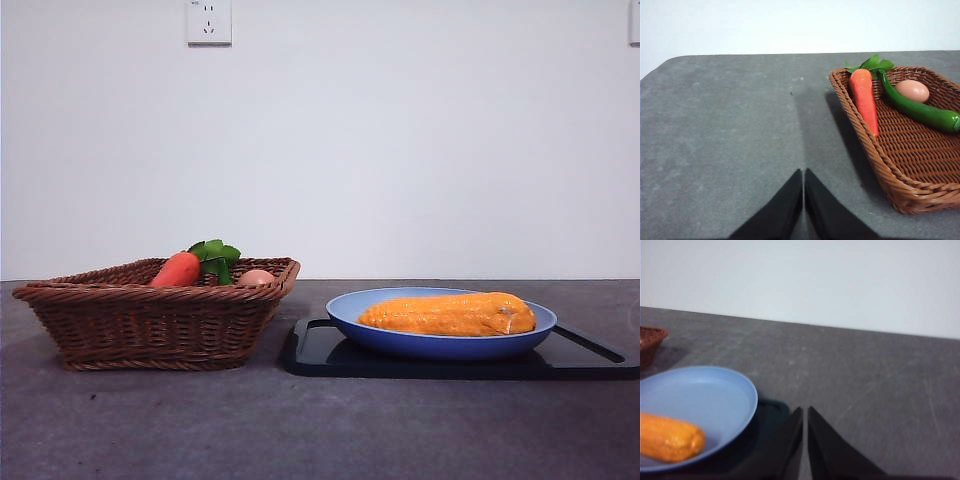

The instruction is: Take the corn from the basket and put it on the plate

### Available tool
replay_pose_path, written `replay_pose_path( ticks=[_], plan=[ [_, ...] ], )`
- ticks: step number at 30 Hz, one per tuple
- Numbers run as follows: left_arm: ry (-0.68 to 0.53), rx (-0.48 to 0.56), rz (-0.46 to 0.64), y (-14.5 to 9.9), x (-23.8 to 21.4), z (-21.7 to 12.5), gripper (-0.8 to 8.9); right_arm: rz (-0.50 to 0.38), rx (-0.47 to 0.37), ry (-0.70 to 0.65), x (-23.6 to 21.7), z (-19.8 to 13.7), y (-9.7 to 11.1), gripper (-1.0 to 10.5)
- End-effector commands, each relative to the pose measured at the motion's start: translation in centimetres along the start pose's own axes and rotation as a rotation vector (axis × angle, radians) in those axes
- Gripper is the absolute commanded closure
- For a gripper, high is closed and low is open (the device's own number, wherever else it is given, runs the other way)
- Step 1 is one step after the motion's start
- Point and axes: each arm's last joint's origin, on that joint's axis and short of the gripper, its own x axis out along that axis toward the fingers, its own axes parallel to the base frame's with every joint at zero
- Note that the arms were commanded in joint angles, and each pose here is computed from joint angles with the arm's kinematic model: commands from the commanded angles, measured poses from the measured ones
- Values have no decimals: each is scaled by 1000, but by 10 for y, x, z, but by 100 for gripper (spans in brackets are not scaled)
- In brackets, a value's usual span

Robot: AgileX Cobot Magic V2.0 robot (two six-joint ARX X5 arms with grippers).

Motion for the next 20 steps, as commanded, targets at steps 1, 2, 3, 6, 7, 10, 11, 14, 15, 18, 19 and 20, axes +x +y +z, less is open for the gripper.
replay_pose_path(
  ticks=[1, 2, 3, 6, 7, 10, 11, 14, 15, 18, 19, 20],
  plan=[
    [27, -10, 1, 0, 2, -9, 806, -5, 35, 4, 1, -7, 0, 945],
    [27, -10, 1, 0, 2, -9, 806, -4, 38, 9, 1, -10, 0, 945],
    [27, -10, 1, 0, 2, -9, 806, -4, 44, 12, 1, -12, 0, 945],
    [27, -10, 1, 0, 2, -9, 806, -6, 61, 42, 1, -20, 0, 945],
    [27, -10, 1, 0, 2, -9, 806, -6, 65, 58, 0, -21, 0, 945],
    [24, -10, 1, 0, 2, -9, 806, -7, 75, 94, 0, -25, 0, 945],
    [22, -9, 1, 0, 2, -9, 806, -6, 78, 105, 0, -26, 1, 945],
    [19, -9, 1, 0, 2, -9, 806, 0, 80, 103, 0, -26, 1, 945],
    [20, -9, 1, 0, 2, -9, 806, 0, 80, 103, 0, -26, 1, 945],
    [20, -9, 1, 0, 2, -9, 806, -2, 79, 101, 0, -26, 1, 945],
    [19, -9, 1, 0, 2, -9, 806, -2, 78, 99, 0, -26, 1, 945],
    [20, -9, 1, 0, 2, -9, 806, -2, 78, 99, 0, -26, 1, 945]
  ],
)
